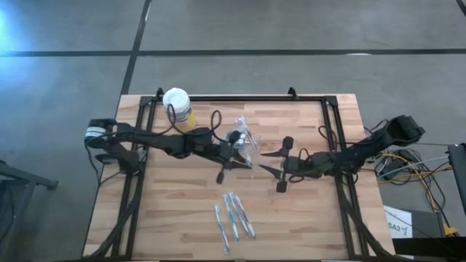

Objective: Pick & Place toothbrushing station
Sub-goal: Put the blue toothbrush into the left section of the transparent organizer

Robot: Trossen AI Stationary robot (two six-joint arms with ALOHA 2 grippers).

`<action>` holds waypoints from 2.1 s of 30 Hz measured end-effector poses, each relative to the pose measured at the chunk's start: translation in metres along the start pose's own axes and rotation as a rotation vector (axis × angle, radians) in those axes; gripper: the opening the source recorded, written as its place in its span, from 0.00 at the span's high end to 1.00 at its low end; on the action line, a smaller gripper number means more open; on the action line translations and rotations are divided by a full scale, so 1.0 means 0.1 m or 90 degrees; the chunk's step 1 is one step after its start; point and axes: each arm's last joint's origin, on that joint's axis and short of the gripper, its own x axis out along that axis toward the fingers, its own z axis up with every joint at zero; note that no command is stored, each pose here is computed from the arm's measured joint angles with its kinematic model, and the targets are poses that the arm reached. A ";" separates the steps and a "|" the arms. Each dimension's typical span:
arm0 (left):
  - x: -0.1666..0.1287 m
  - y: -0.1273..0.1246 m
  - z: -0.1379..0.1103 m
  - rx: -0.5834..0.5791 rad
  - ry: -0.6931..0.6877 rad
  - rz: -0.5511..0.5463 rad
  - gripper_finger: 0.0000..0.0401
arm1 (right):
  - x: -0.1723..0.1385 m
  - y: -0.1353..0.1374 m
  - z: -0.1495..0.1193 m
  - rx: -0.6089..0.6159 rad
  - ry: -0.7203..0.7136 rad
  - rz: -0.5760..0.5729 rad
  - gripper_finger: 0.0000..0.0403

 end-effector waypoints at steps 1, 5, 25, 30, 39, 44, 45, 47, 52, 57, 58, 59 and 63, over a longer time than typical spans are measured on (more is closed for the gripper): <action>-0.05 -0.01 0.01 0.003 -0.003 0.009 0.96 | -0.02 0.00 0.00 0.000 -0.001 0.003 0.57; -0.38 -0.11 0.00 0.010 -0.017 0.044 0.96 | -0.09 0.03 0.02 0.002 -0.007 0.019 0.55; -1.95 -0.66 -0.53 -0.071 -0.144 0.177 0.96 | -0.79 -0.23 -0.21 0.067 -0.147 0.127 0.97; -2.03 -0.70 -0.61 -0.071 -0.147 0.177 0.96 | -0.96 -0.30 -0.34 0.080 -0.173 0.121 0.98; -2.11 -0.71 -0.58 -0.071 -0.164 0.209 0.95 | -1.05 -0.36 -0.38 0.089 -0.185 0.118 0.98; -2.11 -0.69 -0.58 -0.076 -0.157 0.233 0.96 | -1.05 -0.35 -0.39 0.082 -0.178 0.119 0.98; -2.10 -0.68 -0.55 -0.080 -0.160 0.244 0.96 | -1.05 -0.35 -0.39 0.081 -0.179 0.119 0.98; -2.08 -0.65 -0.44 -0.085 -0.168 0.270 0.96 | -1.05 -0.35 -0.38 0.076 -0.183 0.117 0.98; -1.90 -0.54 -0.18 -0.045 -0.122 0.287 0.96 | -1.06 -0.36 -0.37 0.076 -0.194 0.114 0.98; -1.55 -0.37 -0.02 -0.016 -0.030 0.328 0.96 | -1.05 -0.36 -0.37 0.077 -0.193 0.114 0.98; -1.47 -0.33 0.01 -0.015 -0.016 0.332 0.96 | -1.05 -0.36 -0.37 0.077 -0.193 0.114 0.98; -1.39 -0.29 0.01 -0.014 0.002 0.335 0.96 | -1.05 -0.36 -0.37 0.078 -0.193 0.114 0.98; -1.11 -0.12 -0.05 -0.003 0.064 0.348 0.96 | -1.05 -0.36 -0.37 0.077 -0.192 0.114 0.98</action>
